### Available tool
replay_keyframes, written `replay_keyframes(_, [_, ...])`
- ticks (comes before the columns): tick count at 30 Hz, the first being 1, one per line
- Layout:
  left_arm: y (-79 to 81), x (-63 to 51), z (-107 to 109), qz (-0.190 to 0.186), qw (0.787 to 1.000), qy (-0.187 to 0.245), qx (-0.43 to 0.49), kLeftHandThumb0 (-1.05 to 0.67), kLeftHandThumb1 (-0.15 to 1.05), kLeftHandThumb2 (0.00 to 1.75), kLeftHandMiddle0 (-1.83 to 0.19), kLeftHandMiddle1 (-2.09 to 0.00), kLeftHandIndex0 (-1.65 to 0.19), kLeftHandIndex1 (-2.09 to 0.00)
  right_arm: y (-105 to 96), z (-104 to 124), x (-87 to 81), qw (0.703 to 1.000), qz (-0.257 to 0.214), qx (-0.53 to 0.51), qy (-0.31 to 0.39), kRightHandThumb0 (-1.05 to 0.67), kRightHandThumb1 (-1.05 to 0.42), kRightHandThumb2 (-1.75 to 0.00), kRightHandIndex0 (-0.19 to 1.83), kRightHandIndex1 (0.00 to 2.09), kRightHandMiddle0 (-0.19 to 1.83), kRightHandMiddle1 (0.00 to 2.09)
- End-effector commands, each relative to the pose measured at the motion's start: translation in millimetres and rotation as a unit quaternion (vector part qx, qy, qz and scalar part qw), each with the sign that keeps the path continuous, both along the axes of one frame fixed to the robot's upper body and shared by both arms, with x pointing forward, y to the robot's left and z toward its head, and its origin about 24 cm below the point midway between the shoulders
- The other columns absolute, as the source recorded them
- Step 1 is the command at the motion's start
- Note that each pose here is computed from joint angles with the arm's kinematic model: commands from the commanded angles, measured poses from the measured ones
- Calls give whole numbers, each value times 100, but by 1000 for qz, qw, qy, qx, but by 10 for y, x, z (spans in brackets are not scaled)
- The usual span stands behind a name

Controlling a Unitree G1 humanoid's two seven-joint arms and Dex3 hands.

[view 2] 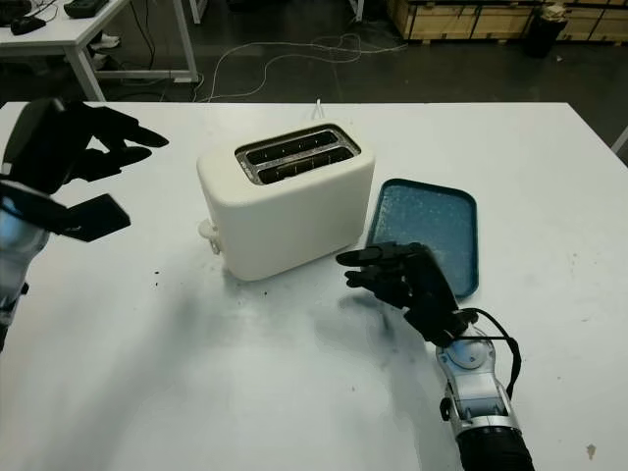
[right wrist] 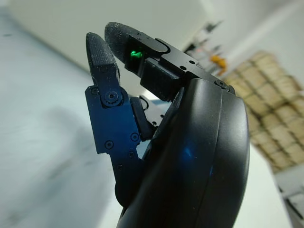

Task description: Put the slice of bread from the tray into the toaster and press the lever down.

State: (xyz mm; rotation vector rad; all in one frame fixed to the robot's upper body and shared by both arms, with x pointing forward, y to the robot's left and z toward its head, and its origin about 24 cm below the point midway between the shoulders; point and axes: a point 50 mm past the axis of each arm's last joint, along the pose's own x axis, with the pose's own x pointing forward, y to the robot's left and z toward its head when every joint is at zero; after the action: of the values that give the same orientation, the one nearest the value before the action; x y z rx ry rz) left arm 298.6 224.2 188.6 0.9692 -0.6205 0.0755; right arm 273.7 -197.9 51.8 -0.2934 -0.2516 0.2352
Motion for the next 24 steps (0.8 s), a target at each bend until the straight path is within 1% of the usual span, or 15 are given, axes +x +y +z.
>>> replay_keyframes(1, [-13,-125,-117,8,999,-2,-53,-20,86,0,-92,-119,-124,-1,-73,149,68,999,-13,15,-44,-46,-90,0,113,45,112,0])
replay_keyframes(4, [-61,-316,-264,25,994,2,-103,-25,86,0,-81,-132,-121,0,-161,276,133,998,-21,12,-66,-46,-89,0,103,46,108,0])
replay_keyframes(5, [-72,-361,-290,31,993,7,-110,-26,86,0,-78,-135,-120,0,-184,311,150,997,-22,5,-73,-46,-88,0,101,45,108,0])
replay_keyframes(6, [-75,-396,-308,34,993,14,-112,-28,86,0,-76,-137,-119,0,-210,353,171,997,-20,-8,-78,-46,-87,0,99,44,107,0])
replay_keyframes(8, [-57,-428,-310,36,993,32,-108,-29,84,0,-74,-135,-118,0,-261,449,218,996,-16,-33,-83,-49,-87,0,95,42,103,0])
replay_keyframes(11, [14,-401,-252,38,994,56,-81,-33,81,0,-75,-122,-118,0,-339,628,308,993,-11,-63,-96,-48,-83,0,94,42,100,0])
replay_keyframes(13, [67,-361,-196,43,995,71,-63,-33,80,0,-77,-111,-118,0,-396,765,379,990,-8,-88,-107,-47,-82,0,90,39,96,0])
replay_keyframes(15, [103,-321,-131,47,994,83,-46,-34,79,0,-77,-106,-118,0,-442,891,450,987,-12,-113,-114,-46,-81,0,89,38,94,0])
replay_keyframes(20, [135,-216,66,57,992,108,7,-37,76,0,-81,-94,-116,0,-515,1127,665,977,-24,-181,-108,-53,-81,0,89,36,94,0])
replay_keyframes(24, [140,-136,226,59,990,116,55,-40,74,0,-88,-81,-117,-1,-523,1283,800,966,-30,-238,-100,-55,-79,0,94,36,95,1])
